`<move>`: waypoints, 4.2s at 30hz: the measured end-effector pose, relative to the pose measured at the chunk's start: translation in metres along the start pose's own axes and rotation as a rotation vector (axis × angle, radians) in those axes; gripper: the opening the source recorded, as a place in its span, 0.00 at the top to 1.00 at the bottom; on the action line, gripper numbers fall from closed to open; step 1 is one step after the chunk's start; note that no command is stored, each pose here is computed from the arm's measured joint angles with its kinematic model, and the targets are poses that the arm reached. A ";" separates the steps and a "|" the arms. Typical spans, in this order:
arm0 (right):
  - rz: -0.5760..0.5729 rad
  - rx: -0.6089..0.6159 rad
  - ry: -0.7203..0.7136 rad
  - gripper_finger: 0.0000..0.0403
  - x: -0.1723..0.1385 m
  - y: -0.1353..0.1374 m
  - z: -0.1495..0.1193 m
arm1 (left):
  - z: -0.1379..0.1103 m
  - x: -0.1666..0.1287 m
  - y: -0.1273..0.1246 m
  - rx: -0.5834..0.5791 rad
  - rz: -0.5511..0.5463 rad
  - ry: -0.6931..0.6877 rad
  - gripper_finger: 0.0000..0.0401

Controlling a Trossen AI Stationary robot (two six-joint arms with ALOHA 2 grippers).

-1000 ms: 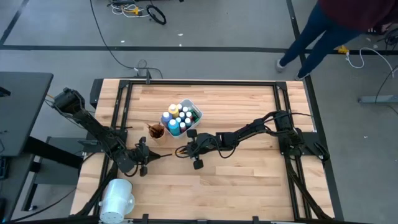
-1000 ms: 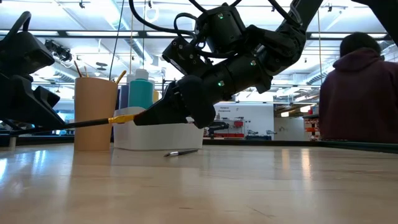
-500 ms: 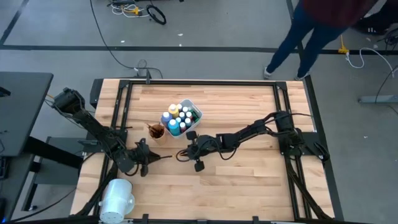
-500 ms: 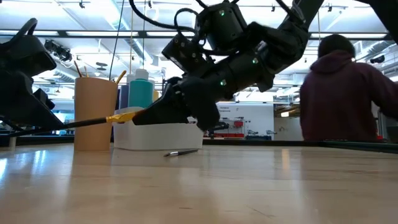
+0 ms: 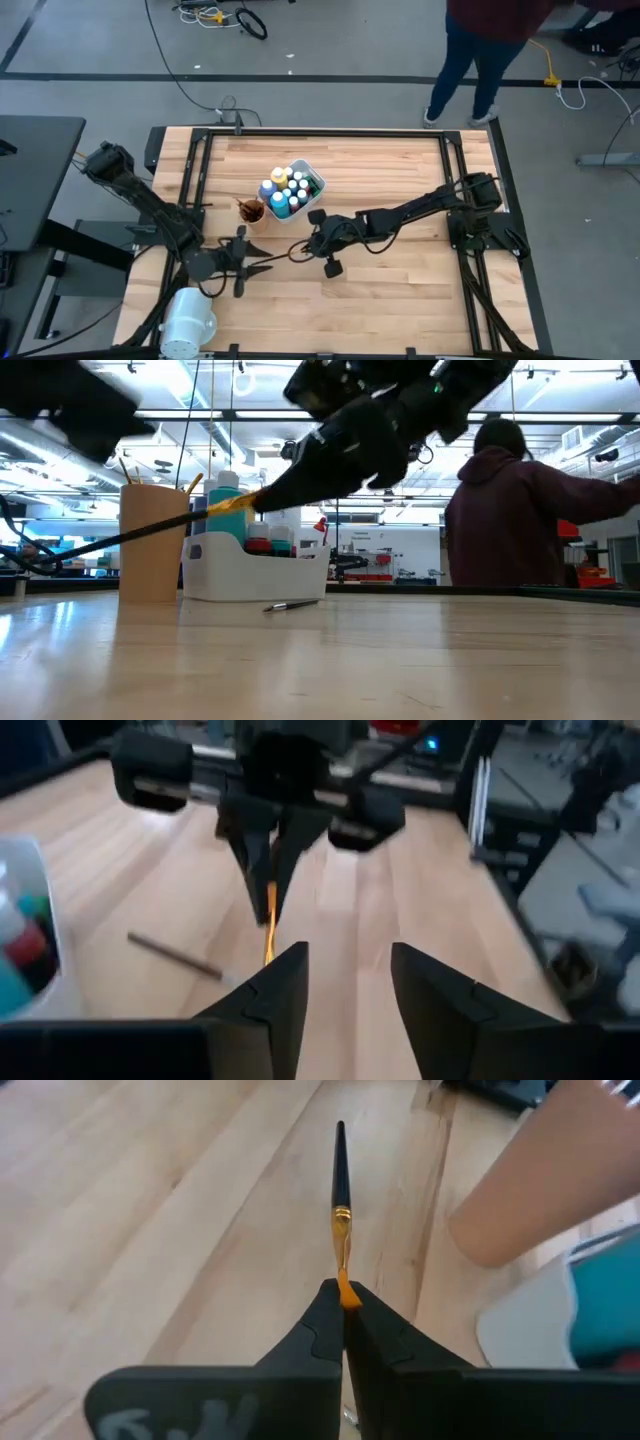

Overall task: Pick & Place Paint Supplies
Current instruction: Put the black gold paintbrush into the orange cup

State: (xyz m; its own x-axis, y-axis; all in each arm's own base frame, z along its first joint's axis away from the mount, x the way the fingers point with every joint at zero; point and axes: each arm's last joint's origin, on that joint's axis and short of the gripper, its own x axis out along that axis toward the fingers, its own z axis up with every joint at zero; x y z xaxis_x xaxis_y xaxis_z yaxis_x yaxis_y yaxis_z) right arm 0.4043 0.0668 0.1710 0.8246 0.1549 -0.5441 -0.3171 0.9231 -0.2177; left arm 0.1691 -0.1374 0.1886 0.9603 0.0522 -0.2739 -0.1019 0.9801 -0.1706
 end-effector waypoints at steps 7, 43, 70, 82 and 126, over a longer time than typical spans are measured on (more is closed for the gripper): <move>0.009 -0.027 -0.024 1.00 -0.016 0.004 0.015 | 0.063 0.029 0.003 -0.066 -0.041 0.195 0.60; -0.046 0.008 0.003 0.99 -0.016 -0.007 0.010 | 0.075 0.121 0.010 0.305 0.166 0.654 0.62; -0.125 -0.020 0.008 0.88 -0.016 -0.009 0.011 | 0.074 0.120 0.011 0.289 0.202 0.655 0.89; -0.264 -0.055 0.153 0.74 -0.070 0.007 0.033 | 0.070 0.107 -0.008 0.333 0.258 0.601 0.92; -0.250 0.024 0.147 0.74 -0.091 0.009 0.041 | 0.035 0.020 0.044 0.038 0.904 -0.286 0.89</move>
State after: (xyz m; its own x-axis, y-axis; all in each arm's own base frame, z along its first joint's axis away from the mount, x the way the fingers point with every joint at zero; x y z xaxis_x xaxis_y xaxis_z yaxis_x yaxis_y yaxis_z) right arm 0.3452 0.0755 0.2514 0.7984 -0.1292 -0.5881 -0.1002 0.9346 -0.3413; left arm 0.1931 -0.0867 0.2093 0.5496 0.8343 -0.0445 -0.8342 0.5508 0.0247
